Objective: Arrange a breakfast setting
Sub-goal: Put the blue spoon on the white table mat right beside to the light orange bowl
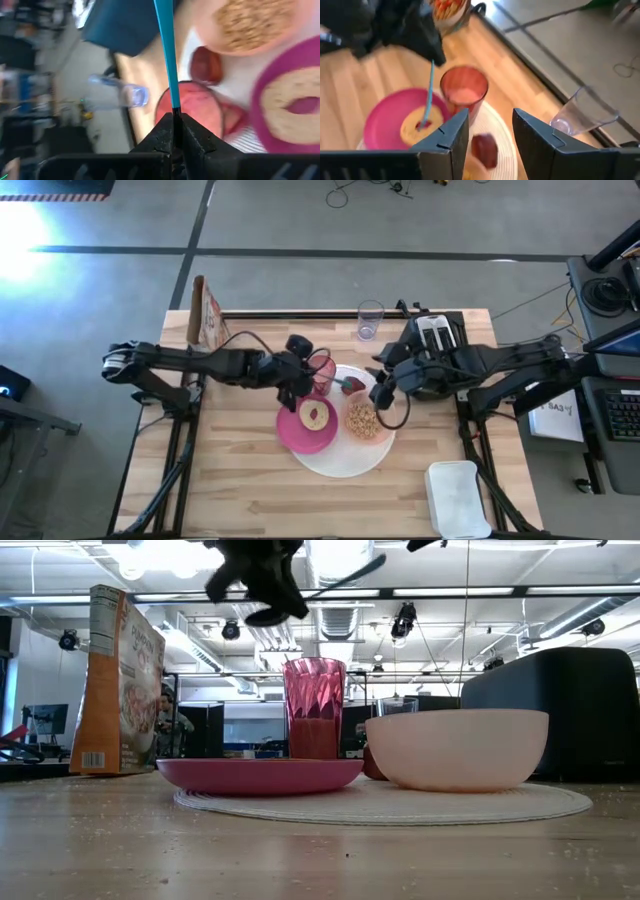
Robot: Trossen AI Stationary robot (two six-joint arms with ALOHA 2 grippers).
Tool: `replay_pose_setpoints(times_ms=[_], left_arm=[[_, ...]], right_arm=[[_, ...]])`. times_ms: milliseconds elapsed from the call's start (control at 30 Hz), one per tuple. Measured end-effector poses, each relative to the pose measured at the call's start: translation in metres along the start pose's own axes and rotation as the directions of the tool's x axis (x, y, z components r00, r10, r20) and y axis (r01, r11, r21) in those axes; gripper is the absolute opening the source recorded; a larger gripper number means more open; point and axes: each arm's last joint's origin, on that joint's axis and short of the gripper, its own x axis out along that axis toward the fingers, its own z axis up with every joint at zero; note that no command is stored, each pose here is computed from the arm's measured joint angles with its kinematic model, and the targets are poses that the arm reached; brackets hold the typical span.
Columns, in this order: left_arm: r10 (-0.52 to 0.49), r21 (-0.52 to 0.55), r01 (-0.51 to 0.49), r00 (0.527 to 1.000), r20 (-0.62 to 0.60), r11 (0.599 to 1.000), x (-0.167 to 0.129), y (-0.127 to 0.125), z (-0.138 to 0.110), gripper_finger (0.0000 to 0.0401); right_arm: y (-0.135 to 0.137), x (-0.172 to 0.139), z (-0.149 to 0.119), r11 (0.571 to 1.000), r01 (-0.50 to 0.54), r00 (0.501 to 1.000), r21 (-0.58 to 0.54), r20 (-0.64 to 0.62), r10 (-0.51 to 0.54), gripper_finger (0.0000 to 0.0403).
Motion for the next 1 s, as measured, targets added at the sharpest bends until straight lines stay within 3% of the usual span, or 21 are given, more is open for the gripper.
replay_pose_setpoints(times_ms=[133,233,333,433,633,800,933,1000], left_arm=[[-0.177,0.041,0.177,0.984,0.013,0.983,-0.009,0.018,0.006,0.0000],[-0.364,0.087,0.357,0.927,0.090,0.930,-0.013,0.028,0.008,0.0000],[-0.472,0.068,0.467,0.867,0.158,0.882,-0.012,0.039,0.012,0.0000],[-0.523,0.039,0.524,0.840,0.142,0.851,-0.003,0.046,0.015,0.0000],[-0.662,0.063,0.660,0.736,0.143,0.748,0.013,0.043,0.024,0.0000],[-0.705,0.119,0.698,0.679,0.205,0.706,0.015,0.046,0.031,0.0000],[-0.753,0.195,0.741,0.562,0.342,0.642,0.017,0.049,0.041,0.0000],[-0.755,0.204,0.742,0.554,0.350,0.639,0.021,0.050,0.045,0.0000]], right_arm=[[0.006,0.003,0.002,0.998,-0.056,0.995,-0.028,-0.084,0.054,0.0137],[0.013,0.007,0.004,0.992,-0.118,0.982,-0.032,-0.155,0.112,0.0143],[0.021,0.012,0.006,0.982,-0.188,0.955,0.024,-0.229,0.188,0.0158],[0.029,0.018,0.009,0.973,-0.212,0.934,0.095,-0.272,0.230,0.0176],[0.033,0.027,0.016,0.970,-0.115,0.914,0.216,-0.360,0.189,0.0196],[0.038,0.030,0.020,0.974,-0.090,0.899,0.207,-0.405,0.169,0.0194],[0.043,0.035,0.024,0.982,-0.104,0.895,0.160,-0.416,0.163,0.0195],[0.045,0.036,0.027,0.982,-0.110,0.897,0.151,-0.411,0.163,0.0195]])
